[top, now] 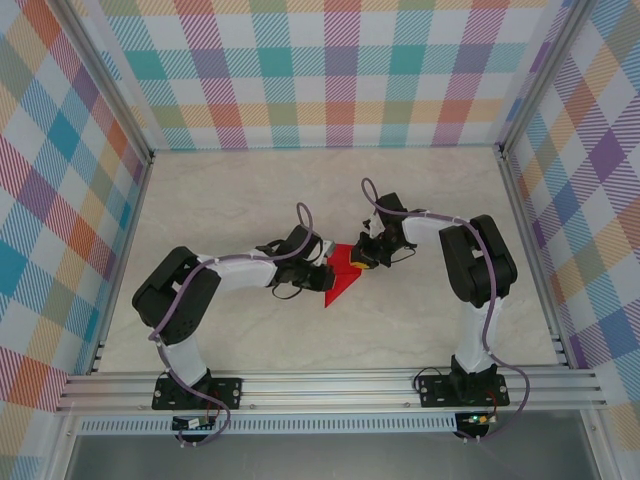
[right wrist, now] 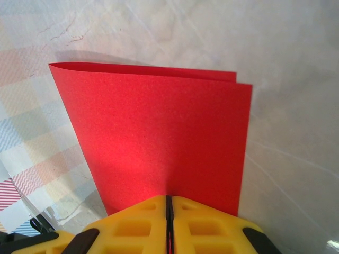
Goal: Fold a paper plane with a square sheet of paper (pick it up from the middle)
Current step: Third fold the triangle at the center of the table.
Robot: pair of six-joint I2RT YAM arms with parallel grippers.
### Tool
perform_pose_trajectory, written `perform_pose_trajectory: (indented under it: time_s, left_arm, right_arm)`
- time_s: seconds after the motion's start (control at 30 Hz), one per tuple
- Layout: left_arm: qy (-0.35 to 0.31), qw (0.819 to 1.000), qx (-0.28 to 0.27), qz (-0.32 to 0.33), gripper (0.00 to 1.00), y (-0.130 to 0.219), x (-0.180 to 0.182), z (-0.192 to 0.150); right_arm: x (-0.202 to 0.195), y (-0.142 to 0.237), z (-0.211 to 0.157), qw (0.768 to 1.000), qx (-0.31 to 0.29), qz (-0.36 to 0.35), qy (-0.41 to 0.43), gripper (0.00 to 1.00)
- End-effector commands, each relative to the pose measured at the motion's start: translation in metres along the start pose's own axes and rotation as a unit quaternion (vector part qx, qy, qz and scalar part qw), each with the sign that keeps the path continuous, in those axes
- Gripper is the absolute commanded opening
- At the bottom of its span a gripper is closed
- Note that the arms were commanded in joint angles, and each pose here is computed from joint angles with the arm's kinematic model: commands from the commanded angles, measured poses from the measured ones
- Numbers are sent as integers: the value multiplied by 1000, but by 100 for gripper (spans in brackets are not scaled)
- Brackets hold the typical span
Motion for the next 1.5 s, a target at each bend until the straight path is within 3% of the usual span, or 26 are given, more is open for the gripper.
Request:
perform_pose_trajectory:
  time_s: [0.0,1.17,1.47]
  left_arm:
    - [5,1000,-9,-5,0,0,4,11]
    - [29,999,-4,17,0,-6,17,1]
    - [38,999,-1,34,0,-6,24,-8]
  right_arm:
    - [-25,-14,-4,999,9,-52,-11,10]
    - [-25,-11,-4,998,5,-56,-15,11]
    - [3,7,4,999,-22,-30,-5,14]
Point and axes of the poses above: each hand's point on the last joint's axis, 136 mm out from that joint toward the fingers, its own y axis back along the fingers, its own x axis along the line the jaws close on, z = x × y, the point moved 3 cm from there along y, back along the fingers, and after that the axes turned 11 degrees about -y, right-handed, at the moved point
